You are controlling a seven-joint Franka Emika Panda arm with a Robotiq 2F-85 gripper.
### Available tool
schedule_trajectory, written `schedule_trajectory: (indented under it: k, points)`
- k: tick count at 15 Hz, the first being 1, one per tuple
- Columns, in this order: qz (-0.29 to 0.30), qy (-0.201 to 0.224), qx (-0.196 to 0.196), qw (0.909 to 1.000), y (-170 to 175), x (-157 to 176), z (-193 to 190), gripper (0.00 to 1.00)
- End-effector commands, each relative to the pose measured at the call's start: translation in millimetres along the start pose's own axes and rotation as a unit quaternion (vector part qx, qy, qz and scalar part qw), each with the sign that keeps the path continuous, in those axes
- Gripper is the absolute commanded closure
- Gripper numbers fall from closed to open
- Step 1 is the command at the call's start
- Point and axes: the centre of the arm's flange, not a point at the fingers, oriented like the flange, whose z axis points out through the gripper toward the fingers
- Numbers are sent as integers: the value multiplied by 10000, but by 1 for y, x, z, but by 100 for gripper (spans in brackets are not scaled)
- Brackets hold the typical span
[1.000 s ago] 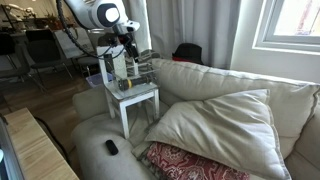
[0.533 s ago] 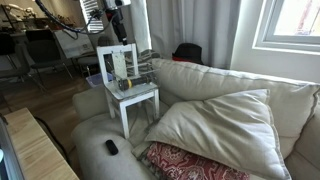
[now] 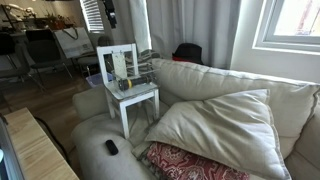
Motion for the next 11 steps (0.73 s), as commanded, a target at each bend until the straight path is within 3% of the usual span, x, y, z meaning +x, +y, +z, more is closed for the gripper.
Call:
schedule_trajectory:
  k: [1,11]
  points:
    - [27,14,21,10000,4,1,-6,0]
    - [32,7,18,10000,7,-1,-6,0]
